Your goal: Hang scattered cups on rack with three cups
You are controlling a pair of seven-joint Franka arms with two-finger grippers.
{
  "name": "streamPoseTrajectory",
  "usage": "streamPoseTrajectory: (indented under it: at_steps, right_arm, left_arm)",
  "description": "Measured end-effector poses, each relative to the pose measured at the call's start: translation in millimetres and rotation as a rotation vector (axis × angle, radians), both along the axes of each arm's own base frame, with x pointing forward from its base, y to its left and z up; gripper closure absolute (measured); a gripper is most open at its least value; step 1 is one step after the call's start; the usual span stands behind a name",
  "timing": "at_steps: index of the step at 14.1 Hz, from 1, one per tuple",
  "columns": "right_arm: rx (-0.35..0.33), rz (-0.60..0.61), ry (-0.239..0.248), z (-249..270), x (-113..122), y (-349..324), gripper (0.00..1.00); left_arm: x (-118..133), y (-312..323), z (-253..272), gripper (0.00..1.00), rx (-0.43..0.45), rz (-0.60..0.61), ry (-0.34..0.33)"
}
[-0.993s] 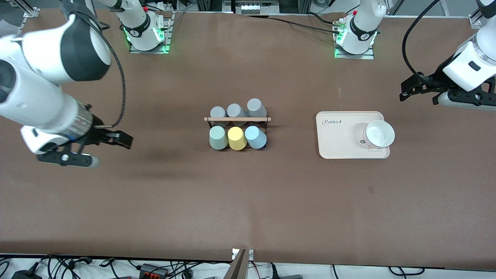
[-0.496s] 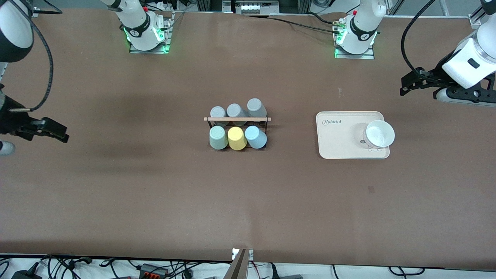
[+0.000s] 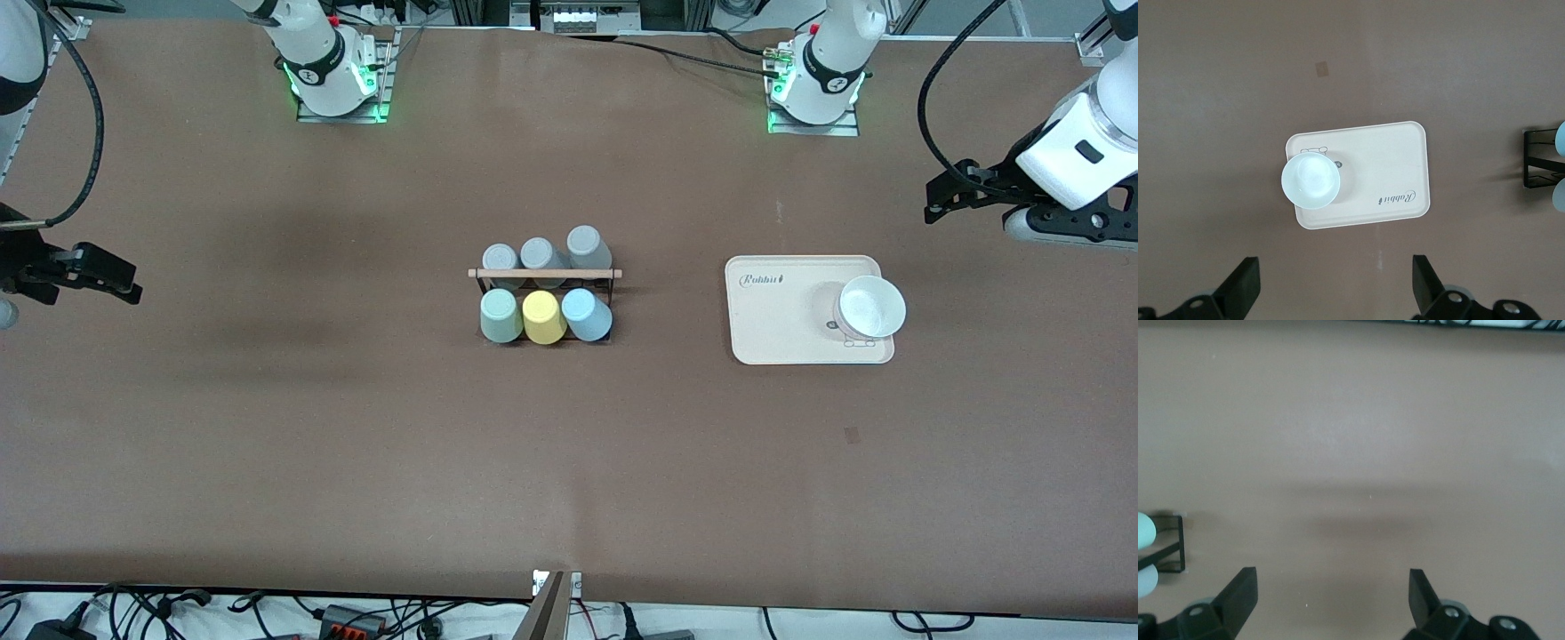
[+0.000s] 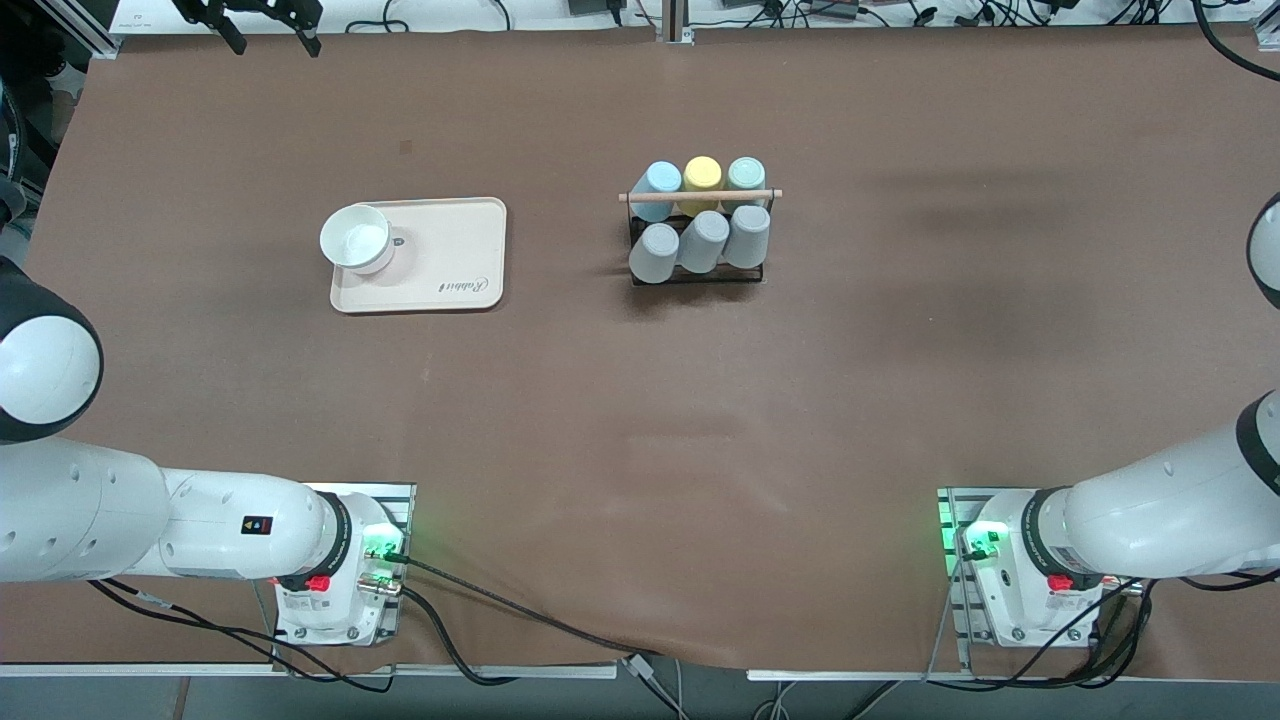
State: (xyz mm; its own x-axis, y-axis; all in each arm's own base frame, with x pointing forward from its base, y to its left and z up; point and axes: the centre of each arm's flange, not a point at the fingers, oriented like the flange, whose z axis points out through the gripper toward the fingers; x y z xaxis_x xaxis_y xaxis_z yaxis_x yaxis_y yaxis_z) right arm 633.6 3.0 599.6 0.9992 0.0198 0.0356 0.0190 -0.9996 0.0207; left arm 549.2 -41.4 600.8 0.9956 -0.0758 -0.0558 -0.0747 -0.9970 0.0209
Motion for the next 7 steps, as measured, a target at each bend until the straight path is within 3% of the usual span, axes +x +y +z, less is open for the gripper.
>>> streamPoseTrajectory:
  at_steps: [7]
  right_arm:
    - [0.021,-0.007,0.004,-34,-66,-10,0.0]
  left_arm:
    - [0,0,0,0.0,0.0,-0.001,-0.001]
